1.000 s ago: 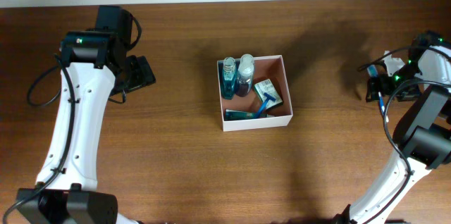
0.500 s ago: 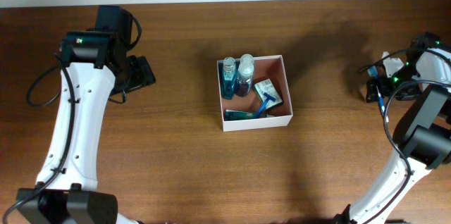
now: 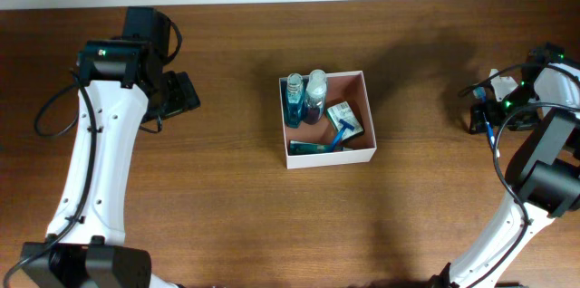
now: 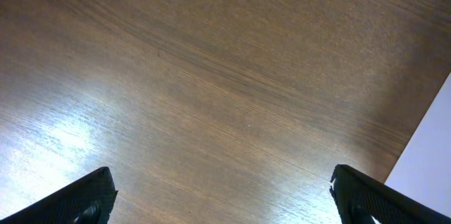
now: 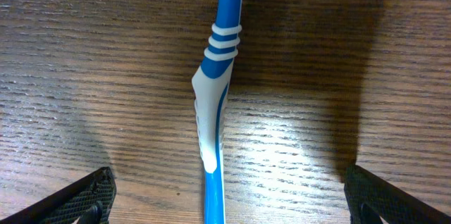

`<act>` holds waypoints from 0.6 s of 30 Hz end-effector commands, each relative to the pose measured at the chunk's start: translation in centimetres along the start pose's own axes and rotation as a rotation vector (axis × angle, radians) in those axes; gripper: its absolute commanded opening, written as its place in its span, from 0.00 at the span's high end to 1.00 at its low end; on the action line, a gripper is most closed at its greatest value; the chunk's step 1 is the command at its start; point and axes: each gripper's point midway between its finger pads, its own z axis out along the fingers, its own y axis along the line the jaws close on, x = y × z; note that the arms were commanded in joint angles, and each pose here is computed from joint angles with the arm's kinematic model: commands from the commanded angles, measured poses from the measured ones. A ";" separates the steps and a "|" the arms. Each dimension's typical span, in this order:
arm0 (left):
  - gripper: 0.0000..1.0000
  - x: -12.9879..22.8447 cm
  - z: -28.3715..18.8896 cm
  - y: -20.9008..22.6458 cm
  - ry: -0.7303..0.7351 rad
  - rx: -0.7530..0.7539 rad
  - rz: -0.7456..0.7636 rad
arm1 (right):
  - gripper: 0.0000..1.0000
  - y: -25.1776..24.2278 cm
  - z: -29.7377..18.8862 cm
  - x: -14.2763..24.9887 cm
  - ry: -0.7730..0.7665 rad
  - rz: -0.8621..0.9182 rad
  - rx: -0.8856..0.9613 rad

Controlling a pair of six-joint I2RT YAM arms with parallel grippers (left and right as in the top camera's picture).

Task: Pack container
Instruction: 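Lower the right gripper and grasp the blue-white toothbrush handle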

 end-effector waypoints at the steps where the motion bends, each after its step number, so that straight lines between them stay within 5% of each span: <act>1: 0.01 0.0 0.4 0.1 0.005 -0.012 -0.009 | 0.01 -0.2 1.0 0.8 0.036 0.001 0.003; 18: 0.01 0.0 0.4 0.1 0.005 -0.012 -0.009 | 0.01 0.0 2.4 1.6 0.054 0.008 0.008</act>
